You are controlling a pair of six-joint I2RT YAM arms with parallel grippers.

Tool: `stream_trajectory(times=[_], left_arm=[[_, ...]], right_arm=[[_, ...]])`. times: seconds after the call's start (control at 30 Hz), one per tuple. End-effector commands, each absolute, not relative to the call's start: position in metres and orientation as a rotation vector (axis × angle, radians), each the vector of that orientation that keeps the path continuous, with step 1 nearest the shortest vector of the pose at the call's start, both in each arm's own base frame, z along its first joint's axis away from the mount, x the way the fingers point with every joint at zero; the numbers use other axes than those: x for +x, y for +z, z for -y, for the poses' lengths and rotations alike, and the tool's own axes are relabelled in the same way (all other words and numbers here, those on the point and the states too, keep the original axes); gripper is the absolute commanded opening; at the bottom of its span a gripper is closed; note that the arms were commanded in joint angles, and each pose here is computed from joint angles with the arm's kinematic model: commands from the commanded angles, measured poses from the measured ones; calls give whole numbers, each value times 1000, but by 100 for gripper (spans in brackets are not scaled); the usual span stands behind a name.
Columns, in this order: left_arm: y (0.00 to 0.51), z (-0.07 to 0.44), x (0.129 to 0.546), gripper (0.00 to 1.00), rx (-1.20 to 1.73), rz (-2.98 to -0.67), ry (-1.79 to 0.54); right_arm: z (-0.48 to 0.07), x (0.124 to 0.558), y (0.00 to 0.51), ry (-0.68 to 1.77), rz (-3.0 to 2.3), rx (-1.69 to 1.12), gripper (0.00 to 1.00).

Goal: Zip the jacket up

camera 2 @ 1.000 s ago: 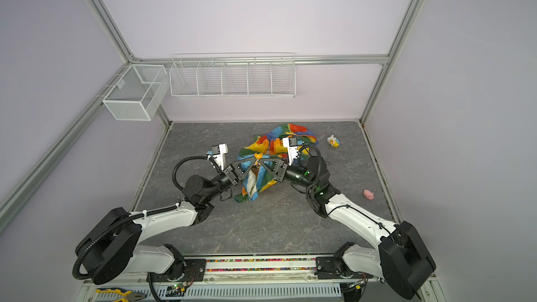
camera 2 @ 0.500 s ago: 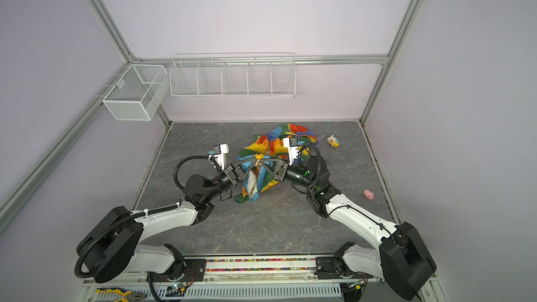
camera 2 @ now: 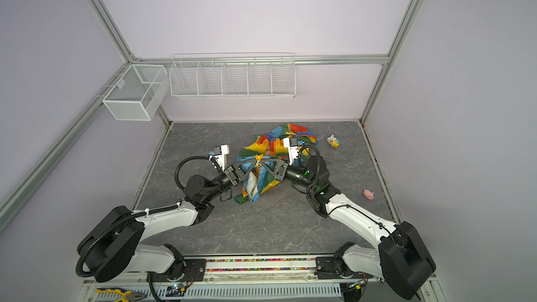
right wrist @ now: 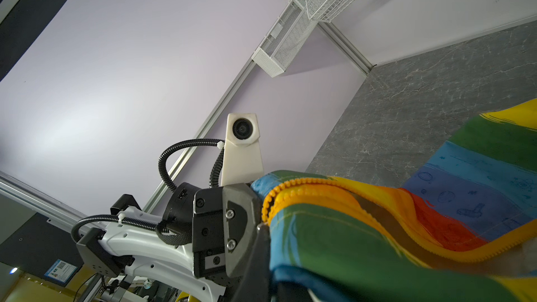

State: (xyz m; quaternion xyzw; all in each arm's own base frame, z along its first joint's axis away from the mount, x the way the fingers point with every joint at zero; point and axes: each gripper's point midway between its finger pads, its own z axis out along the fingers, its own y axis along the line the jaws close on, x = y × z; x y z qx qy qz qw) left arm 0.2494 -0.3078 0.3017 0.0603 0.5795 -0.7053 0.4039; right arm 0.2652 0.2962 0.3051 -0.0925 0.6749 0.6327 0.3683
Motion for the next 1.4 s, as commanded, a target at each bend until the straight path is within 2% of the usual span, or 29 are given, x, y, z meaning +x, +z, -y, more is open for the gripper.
stream_trajectory(times=[0.0,0.43,0.57,0.87,1.1,1.37], left_arm=[[266,314,245,0,160,-1596,-1792],[269,313,246,0,103,-1633,-1814],[263,307,250,15,49,-1647,-1779],[263,302,255,23,-2,-1646,-1764],[278,293,251,50,-23,-1566,-1792],[288,286,255,53,-67,-1537,-1790]], right_arm=[[-276,280,358,1583,-1525,-178,6],[-287,283,314,1583,-1660,-166,6],[-288,283,307,1580,-1667,-156,6],[-291,281,307,1586,-1671,-173,6],[-290,280,302,1580,-1682,-174,6],[-291,277,299,1576,-1692,-187,6]])
